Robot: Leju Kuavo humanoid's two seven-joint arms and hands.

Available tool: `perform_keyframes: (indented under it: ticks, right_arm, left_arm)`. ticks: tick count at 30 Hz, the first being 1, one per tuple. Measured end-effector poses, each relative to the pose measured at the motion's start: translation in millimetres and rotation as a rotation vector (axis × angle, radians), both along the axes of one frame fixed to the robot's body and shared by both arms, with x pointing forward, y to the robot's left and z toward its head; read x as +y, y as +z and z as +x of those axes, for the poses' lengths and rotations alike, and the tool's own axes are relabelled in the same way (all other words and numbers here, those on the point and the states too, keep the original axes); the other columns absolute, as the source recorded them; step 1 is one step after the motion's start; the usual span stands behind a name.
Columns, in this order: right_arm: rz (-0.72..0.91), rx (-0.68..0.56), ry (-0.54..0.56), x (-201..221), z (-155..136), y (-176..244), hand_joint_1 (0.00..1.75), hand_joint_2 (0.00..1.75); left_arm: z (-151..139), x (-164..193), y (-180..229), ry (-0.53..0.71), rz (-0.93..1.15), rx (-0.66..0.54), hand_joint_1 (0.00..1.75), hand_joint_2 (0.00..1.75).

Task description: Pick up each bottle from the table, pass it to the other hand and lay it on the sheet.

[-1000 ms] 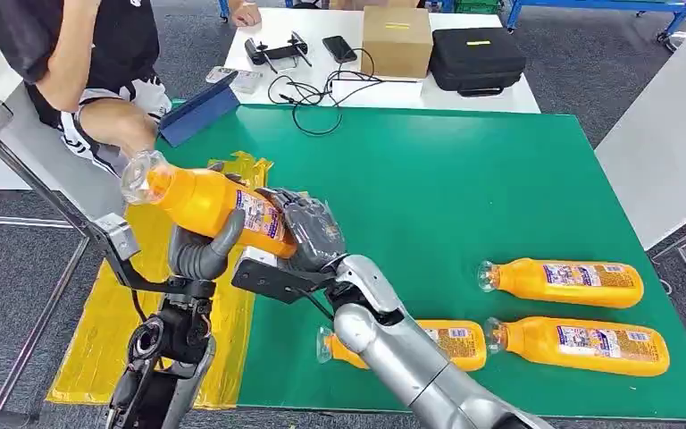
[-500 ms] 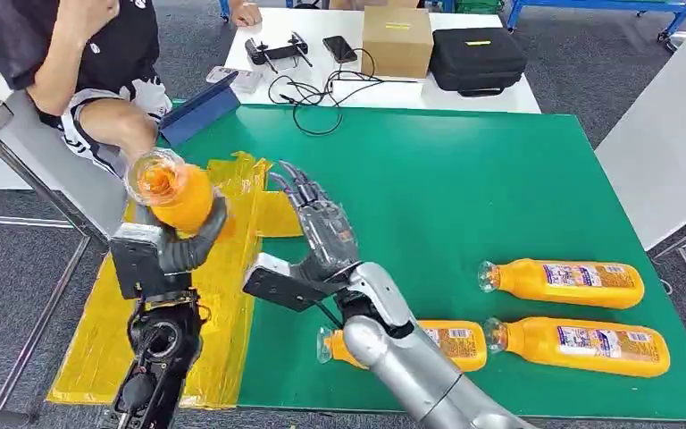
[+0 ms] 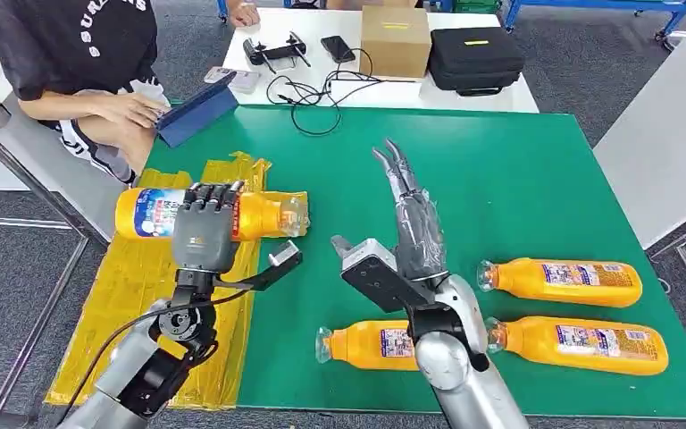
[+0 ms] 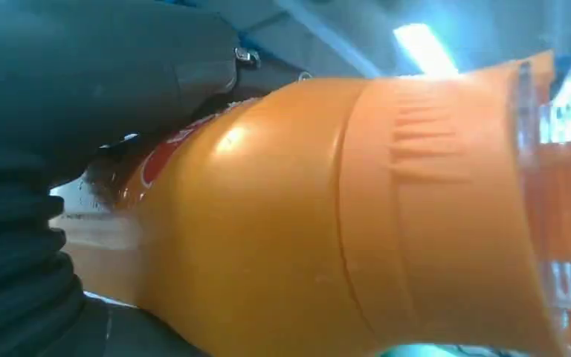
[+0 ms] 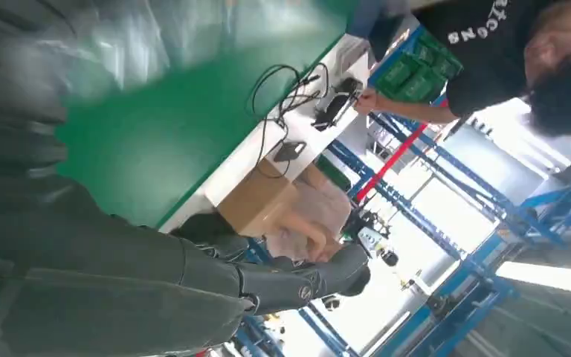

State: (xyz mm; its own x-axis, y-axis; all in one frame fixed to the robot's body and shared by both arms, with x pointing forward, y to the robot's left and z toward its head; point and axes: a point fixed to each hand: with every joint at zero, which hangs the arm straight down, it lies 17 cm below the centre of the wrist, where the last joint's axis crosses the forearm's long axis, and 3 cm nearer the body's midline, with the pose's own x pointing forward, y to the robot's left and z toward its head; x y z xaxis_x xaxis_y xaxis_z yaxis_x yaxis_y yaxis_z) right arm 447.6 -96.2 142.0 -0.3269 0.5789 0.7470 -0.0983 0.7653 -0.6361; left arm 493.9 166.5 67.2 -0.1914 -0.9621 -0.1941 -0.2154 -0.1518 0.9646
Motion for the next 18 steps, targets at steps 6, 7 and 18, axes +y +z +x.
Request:
perform_keyframes:
  ticks: [6,7,18]
  right_arm:
    - [0.002,0.002,-0.020,-10.2,-5.5,-1.2,0.00,1.75]
    - [-0.001,0.002,-0.018,-10.3,-6.3,-1.4,0.00,1.75]
    - [-0.068,0.030,0.012,-4.0,-9.7,-8.6,0.00,0.00]
  left_arm:
    - [-10.0,-4.0,-43.6,-0.109,0.082,0.111,1.75,1.75]
    - [-11.9,-3.0,-49.1,-0.112,0.088,0.124,1.75,1.75]
    - [-19.2,3.3,-74.6,-0.080,0.088,0.199,0.00,1.75]
